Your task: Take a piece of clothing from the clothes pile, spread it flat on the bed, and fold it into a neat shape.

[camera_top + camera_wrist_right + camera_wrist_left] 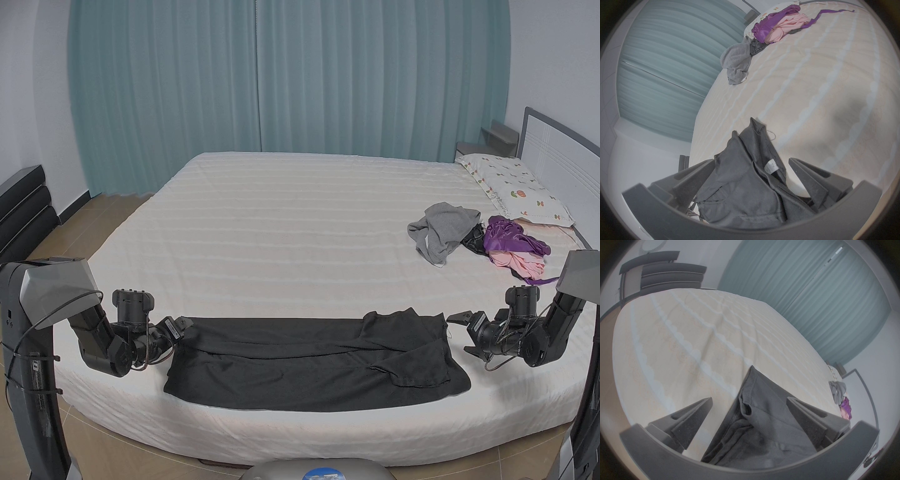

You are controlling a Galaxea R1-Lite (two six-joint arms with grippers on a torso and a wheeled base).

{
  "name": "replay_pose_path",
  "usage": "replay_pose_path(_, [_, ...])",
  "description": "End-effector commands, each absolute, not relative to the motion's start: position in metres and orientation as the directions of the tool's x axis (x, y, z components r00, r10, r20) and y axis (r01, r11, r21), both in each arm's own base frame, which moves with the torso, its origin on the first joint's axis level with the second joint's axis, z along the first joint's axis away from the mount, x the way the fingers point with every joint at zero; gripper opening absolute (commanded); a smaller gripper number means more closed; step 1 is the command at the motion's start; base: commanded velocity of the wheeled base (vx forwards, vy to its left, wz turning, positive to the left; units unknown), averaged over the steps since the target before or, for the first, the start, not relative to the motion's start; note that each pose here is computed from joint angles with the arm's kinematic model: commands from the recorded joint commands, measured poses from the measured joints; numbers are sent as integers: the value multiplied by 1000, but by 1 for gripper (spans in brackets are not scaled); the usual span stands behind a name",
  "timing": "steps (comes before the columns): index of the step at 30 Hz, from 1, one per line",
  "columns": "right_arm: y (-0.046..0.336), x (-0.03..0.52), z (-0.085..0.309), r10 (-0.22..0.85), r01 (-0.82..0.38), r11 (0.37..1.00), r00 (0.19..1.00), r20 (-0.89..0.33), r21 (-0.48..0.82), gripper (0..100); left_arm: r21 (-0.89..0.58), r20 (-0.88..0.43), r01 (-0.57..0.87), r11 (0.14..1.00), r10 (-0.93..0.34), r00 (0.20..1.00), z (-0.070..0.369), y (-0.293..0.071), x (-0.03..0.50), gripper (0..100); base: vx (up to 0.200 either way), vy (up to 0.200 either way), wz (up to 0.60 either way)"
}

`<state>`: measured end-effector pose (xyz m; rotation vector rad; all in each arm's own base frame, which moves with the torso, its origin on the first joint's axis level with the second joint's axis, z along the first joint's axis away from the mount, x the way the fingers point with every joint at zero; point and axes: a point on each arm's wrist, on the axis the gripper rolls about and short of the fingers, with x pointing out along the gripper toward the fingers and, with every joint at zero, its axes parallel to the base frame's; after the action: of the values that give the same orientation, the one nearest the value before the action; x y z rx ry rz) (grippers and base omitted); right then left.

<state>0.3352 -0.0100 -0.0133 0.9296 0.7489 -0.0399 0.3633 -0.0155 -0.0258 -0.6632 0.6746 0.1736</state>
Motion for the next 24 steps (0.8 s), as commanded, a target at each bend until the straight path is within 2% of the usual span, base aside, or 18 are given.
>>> replay_pose_path(1, [-9, 333, -18, 280, 347, 618, 741, -610, 705, 100, -491, -625, -326, 808, -66, 778, -26, -19, 365, 100, 0, 0, 0])
replay_pose_path(8, [-6, 331, -19, 289, 343, 624, 734, -615, 702, 100, -468, -619, -296, 833, -70, 783, -33, -21, 377, 100, 0, 0, 0])
replay_pose_path(14, [-6, 331, -19, 289, 342, 624, 735, -614, 702, 100, -457, -640, -280, 844, -93, 763, -36, -32, 368, 100, 0, 0, 0])
replay_pose_path(24, [-5, 331, -19, 290, 344, 625, 731, -617, 701, 100, -398, -666, -253, 882, -87, 741, -51, -32, 367, 100, 0, 0, 0])
